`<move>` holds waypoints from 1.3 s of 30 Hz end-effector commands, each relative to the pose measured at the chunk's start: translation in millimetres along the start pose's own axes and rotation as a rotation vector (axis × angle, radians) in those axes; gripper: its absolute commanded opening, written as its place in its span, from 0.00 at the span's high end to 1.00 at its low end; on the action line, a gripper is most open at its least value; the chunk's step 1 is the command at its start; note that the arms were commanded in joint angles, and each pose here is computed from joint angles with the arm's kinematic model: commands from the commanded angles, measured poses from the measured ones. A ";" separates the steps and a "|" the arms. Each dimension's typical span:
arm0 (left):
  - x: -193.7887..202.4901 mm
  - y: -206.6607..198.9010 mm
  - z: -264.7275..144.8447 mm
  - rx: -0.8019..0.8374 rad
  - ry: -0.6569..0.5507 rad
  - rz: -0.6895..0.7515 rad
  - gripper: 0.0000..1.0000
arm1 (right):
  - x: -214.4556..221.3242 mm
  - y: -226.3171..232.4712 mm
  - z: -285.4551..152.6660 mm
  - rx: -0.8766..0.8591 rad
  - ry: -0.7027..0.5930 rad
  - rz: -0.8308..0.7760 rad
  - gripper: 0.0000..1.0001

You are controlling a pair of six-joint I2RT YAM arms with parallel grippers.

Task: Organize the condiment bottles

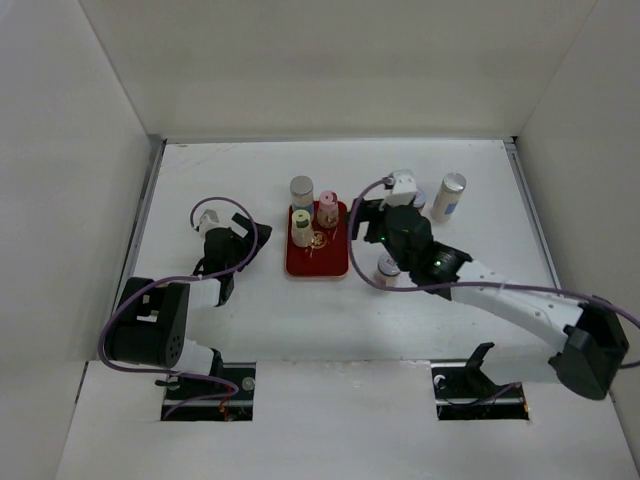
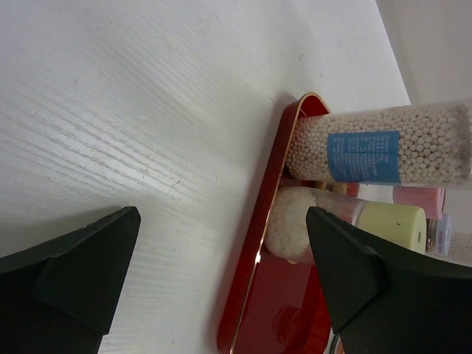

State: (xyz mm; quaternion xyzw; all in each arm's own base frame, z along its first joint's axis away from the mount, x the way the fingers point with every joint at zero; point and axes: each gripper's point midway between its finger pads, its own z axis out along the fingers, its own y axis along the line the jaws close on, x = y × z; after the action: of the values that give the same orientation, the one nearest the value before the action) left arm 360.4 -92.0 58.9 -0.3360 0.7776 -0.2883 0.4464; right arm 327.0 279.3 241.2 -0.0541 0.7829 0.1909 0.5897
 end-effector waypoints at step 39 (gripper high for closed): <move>-6.8 -11.6 -0.1 0.054 -0.026 -0.012 0.00 | 40.6 -8.6 38.5 0.087 0.108 -0.034 0.46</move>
State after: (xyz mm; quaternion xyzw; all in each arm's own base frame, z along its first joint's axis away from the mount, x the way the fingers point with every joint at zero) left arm 361.6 -92.2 58.3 -0.3368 0.7764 -0.2894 0.4472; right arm 322.9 246.6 138.9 -0.0586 0.8699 0.0775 0.4836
